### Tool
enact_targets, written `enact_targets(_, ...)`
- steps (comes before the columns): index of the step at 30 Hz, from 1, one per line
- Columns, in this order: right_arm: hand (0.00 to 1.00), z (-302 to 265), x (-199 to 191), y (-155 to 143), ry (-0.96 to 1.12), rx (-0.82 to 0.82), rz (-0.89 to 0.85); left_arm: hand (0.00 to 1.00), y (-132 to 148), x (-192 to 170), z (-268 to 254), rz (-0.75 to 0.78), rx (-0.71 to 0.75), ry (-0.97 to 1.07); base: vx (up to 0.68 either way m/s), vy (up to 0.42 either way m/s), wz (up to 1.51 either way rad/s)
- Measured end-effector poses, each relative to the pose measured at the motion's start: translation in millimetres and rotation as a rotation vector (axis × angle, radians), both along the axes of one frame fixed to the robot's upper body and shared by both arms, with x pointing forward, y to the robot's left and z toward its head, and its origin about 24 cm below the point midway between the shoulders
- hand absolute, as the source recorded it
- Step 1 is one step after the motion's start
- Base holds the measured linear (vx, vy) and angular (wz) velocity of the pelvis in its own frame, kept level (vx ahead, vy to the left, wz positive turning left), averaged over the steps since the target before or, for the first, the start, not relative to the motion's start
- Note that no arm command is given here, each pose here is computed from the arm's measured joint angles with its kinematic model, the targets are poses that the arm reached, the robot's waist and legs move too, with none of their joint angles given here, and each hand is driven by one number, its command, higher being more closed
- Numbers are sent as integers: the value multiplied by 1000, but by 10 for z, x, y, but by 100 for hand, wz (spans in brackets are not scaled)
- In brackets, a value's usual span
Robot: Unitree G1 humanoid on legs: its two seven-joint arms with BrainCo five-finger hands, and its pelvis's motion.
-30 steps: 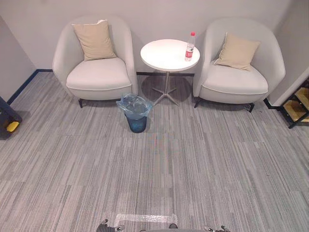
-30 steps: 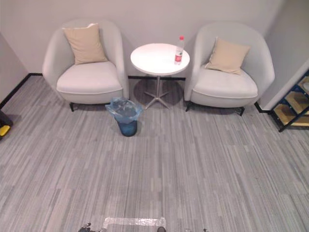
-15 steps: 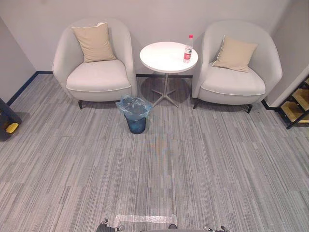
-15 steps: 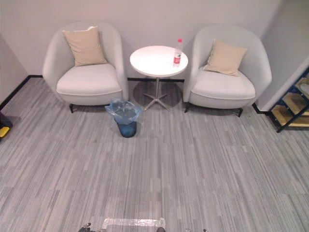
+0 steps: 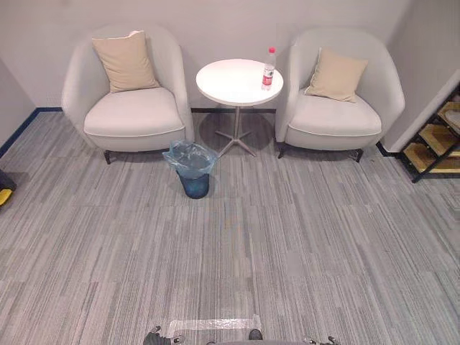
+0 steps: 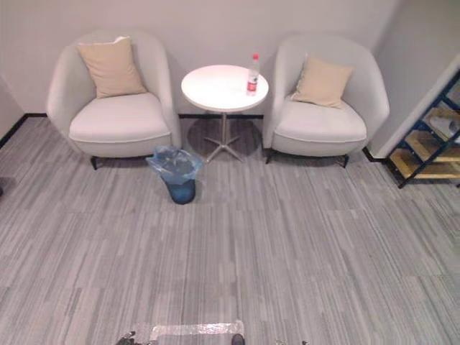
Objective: Gather rubbish on tea table into small bin, then transfer packed bag to large trash can.
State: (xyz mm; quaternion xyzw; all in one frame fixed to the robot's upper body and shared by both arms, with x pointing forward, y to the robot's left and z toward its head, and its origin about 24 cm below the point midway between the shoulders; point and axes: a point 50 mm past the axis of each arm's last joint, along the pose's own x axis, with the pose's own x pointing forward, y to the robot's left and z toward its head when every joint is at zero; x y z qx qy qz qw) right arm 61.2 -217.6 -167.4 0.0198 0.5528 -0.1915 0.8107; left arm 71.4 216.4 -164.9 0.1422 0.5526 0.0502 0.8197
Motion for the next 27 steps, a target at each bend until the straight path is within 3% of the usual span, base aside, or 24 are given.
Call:
enact_targets(9, 0, 21, 86, -19, -29, 0, 10, 0, -13, 206, 38, -1, -11, -50, -3, -61, -12)
enact_targets(16, 0, 47, 113, -63, -59, -16, -33, 0, -3, 307, 90, 169, -60, -142, 182, -71, -4)
enact_targets(24, 0, 76, 220, -124, -77, -40, -34, 0, -80, 315, 90, 240, -107, -178, 327, 149, -45)
enact_targets(27, 0, 37, 223, 43, -70, 4, -41, 0, 75, 261, 107, 237, -69, -170, 505, 236, -41)
